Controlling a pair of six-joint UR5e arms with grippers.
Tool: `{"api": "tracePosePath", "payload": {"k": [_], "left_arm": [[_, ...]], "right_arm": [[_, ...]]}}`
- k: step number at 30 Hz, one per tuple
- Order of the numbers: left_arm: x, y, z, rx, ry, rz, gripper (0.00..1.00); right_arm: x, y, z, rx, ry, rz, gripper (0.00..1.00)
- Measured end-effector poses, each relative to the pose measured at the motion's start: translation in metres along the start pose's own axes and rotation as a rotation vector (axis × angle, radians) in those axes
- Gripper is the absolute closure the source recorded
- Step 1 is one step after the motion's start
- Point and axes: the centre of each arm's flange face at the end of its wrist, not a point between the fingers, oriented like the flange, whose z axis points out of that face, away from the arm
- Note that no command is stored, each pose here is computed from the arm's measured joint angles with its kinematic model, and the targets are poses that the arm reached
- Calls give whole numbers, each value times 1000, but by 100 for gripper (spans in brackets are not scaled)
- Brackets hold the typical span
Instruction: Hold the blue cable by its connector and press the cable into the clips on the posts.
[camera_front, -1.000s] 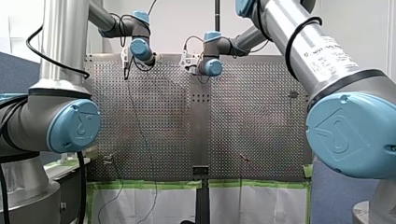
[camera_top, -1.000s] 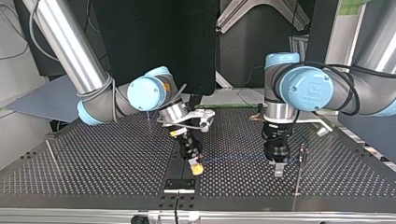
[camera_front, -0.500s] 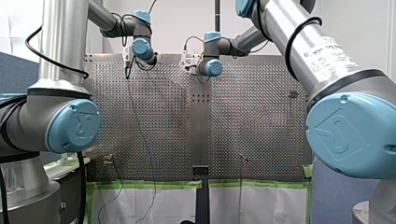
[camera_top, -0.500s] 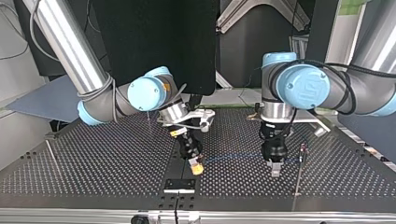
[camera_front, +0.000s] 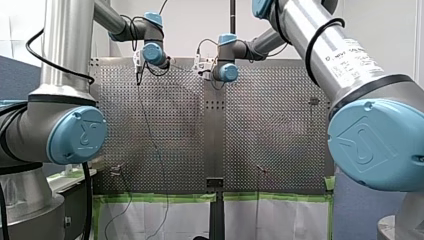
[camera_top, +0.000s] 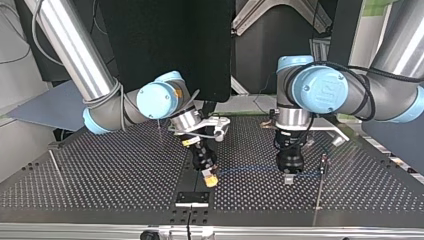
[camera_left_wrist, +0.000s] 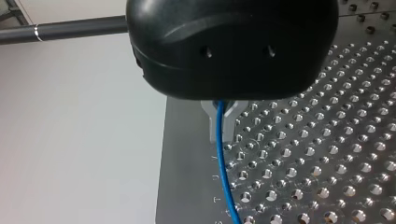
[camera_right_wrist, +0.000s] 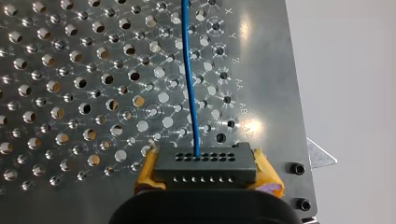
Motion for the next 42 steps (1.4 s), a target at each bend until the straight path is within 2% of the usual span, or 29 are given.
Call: {"api": "tracePosePath", "payload": {"k": [8,14,20,25,33,38,42], "left_arm": [[13,0,-4,-7,7,3,100],[45,-6,-8,-11,29,12,100],[79,-17,-14,-5,68,38,100],[112,-26,-21,-3,101,52,100],[150,-38,-33,5,133,70,100],[181,-52,-44,30,168,92,100],[206,-58,-56,43,190,92,100]], "right_arm": [[-4,1,-2,-5,-11,0,100],[-22,3,-9,-17,-45,-1,100],[-41,7,-18,-45,-74,-5,100],[-56,13,-24,-75,-84,-25,100],[-82,26,-35,-97,-85,-54,100],[-98,29,-43,-113,-86,-81,100],[-112,28,-51,-118,-87,-89,100]]}}
